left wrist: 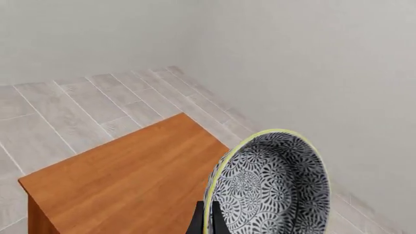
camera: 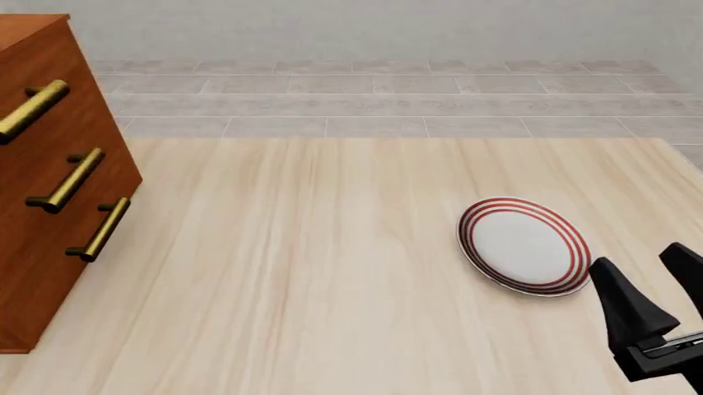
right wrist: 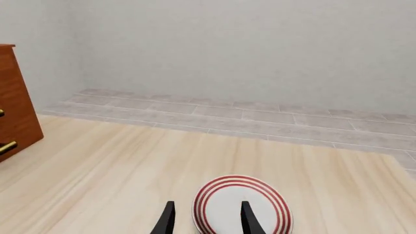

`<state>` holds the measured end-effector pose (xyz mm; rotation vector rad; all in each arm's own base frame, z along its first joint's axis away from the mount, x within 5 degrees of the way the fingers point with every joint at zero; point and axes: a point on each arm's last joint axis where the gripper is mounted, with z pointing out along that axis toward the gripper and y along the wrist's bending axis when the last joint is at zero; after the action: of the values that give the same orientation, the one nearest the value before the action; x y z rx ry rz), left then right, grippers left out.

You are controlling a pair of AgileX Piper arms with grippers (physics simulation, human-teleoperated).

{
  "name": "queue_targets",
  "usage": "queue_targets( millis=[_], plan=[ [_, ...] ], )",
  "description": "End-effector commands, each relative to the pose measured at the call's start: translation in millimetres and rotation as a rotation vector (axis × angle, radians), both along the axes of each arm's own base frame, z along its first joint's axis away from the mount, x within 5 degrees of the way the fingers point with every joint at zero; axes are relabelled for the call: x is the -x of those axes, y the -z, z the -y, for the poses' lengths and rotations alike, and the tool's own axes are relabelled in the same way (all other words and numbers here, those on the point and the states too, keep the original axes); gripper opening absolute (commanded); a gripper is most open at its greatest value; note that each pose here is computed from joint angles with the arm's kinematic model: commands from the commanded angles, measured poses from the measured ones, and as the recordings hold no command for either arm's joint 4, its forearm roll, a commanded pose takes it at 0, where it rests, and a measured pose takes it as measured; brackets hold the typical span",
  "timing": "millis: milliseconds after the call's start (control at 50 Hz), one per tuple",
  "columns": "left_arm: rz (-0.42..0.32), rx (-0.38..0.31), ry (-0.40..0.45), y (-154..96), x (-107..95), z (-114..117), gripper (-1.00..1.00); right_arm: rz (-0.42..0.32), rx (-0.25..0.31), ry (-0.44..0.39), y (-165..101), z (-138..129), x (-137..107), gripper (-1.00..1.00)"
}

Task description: Put the bowl on top of the cabinet.

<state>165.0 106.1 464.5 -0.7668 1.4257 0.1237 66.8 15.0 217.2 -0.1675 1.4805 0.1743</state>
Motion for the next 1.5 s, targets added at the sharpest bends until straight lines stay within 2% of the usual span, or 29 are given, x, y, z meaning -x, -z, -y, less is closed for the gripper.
queue_targets(
  millis=[20, 60, 120, 180, 240, 280, 380, 520, 540, 600, 680, 880, 1160, 1180, 1400, 1500],
  plan=[
    [-0.019, -0.007, -0.038, 8.2, -4.2, -12.8, -1.00, 0.000, 0.000, 0.000, 0.0, 0.0, 0.0, 1.00],
    [-0.026, -0.001, -0.045, 5.4, -6.8, -16.4, -1.00, 0.000, 0.000, 0.000, 0.0, 0.0, 0.0, 1.00],
    [-0.038, -0.001, -0.050, 15.9, -8.1, -18.7, -1.00, 0.000, 0.000, 0.000, 0.0, 0.0, 0.0, 1.00],
    [-0.044, 0.008, -0.060, 11.3, -12.0, -24.3, -1.00, 0.000, 0.000, 0.000, 0.0, 0.0, 0.0, 1.00],
    [-0.052, 0.020, -0.076, 24.1, -13.8, -29.9, -1.00, 0.000, 0.000, 0.000, 0.0, 0.0, 0.0, 1.00],
    [-0.055, 0.022, -0.082, 21.3, -15.7, -33.3, -1.00, 0.000, 0.000, 0.000, 0.0, 0.0, 0.0, 1.00],
    [-0.076, 0.034, -0.094, 34.9, -19.7, -40.0, -1.00, 0.000, 0.000, 0.000, 0.0, 0.0, 0.0, 1.00],
    [-0.103, 0.041, -0.100, 33.6, -25.6, -46.9, -1.00, 0.000, 0.000, 0.000, 0.0, 0.0, 0.0, 1.00],
    [-0.109, 0.039, -0.107, 42.4, -25.4, -49.2, -1.00, 0.000, 0.000, 0.000, 0.0, 0.0, 0.0, 1.00],
    [-0.117, 0.041, -0.106, 46.2, -27.4, -50.7, -1.00, 0.000, 0.000, 0.000, 0.0, 0.0, 0.0, 1.00],
    [-0.123, 0.044, -0.104, 41.7, -29.9, -52.3, -1.00, 0.000, 0.000, 0.000, 0.0, 0.0, 0.0, 1.00],
    [-0.139, 0.048, -0.092, 53.5, -33.2, -51.1, -1.00, 0.000, 0.000, 0.000, 0.0, 0.0, 0.0, 1.00],
    [-0.130, 0.037, -0.100, 43.4, -31.4, -52.5, -1.00, 0.000, 0.000, 0.000, 0.0, 0.0, 0.0, 1.00],
    [-0.134, 0.039, -0.098, 41.4, -32.3, -52.6, 1.00, 0.000, 0.000, 0.000, 0.0, 0.0, 0.0, 1.00],
    [-0.115, 0.031, -0.097, 38.3, -28.6, -48.9, 1.00, 0.000, 0.000, 0.000, 0.0, 0.0, 0.0, 1.00],
    [-0.090, 0.023, -0.098, 26.7, -25.4, -46.2, 1.00, 0.000, 0.000, 0.000, 0.0, 0.0, 0.0, 1.00]
  ],
)
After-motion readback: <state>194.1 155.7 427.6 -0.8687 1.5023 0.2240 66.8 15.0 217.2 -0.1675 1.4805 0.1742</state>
